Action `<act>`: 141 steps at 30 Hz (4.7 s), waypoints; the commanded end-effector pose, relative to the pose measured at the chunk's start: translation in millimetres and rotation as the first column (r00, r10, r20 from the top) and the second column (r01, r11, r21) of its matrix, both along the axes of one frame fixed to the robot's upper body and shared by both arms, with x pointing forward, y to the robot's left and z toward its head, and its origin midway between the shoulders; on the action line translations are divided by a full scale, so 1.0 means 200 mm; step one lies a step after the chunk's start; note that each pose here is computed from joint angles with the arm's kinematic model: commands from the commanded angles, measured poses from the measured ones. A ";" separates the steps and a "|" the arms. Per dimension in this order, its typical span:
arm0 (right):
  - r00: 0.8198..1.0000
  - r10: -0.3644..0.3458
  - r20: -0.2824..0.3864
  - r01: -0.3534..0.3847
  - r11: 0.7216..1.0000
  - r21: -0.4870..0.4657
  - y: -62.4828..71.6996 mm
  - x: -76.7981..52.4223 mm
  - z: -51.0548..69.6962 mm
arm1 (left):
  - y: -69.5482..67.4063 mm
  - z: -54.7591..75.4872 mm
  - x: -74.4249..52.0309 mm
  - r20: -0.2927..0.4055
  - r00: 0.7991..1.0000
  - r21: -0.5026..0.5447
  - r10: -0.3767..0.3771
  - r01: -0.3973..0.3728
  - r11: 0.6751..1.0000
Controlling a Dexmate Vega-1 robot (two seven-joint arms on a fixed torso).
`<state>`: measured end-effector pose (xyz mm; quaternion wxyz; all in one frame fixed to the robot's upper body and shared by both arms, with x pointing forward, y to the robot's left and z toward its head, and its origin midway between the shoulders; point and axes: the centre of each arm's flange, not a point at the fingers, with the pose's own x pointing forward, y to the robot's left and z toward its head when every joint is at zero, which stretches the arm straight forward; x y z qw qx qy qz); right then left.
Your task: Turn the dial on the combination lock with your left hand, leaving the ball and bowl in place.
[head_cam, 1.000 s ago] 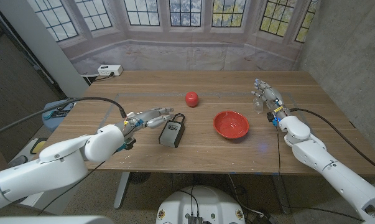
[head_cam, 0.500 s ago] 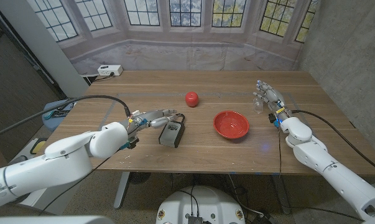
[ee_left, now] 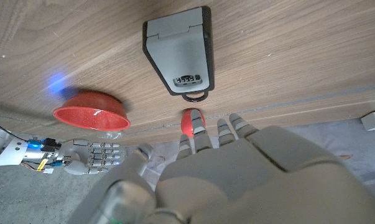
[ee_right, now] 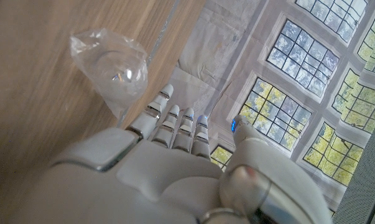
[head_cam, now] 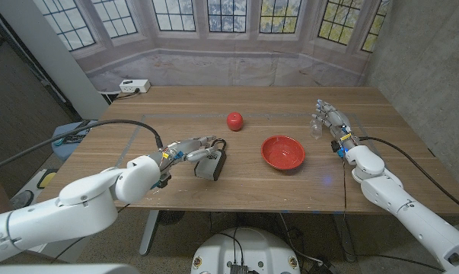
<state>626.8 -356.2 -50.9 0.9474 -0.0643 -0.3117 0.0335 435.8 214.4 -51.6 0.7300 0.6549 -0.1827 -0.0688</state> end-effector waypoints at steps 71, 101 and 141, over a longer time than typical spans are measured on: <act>0.999 0.035 -0.023 -0.034 0.999 0.030 -0.03 0.10 -0.08 | -0.08 -0.14 0.08 0.138 0.985 0.109 0.102 -0.118 0.987; 0.999 0.038 -0.026 -0.037 0.999 0.037 -0.06 0.12 -0.09 | -0.13 -0.13 0.14 0.110 0.990 0.078 0.084 -0.093 0.993; 0.999 0.045 -0.027 -0.043 0.998 0.047 -0.10 0.12 -0.12 | -0.13 -0.20 0.11 0.059 0.991 0.033 0.118 -0.120 0.992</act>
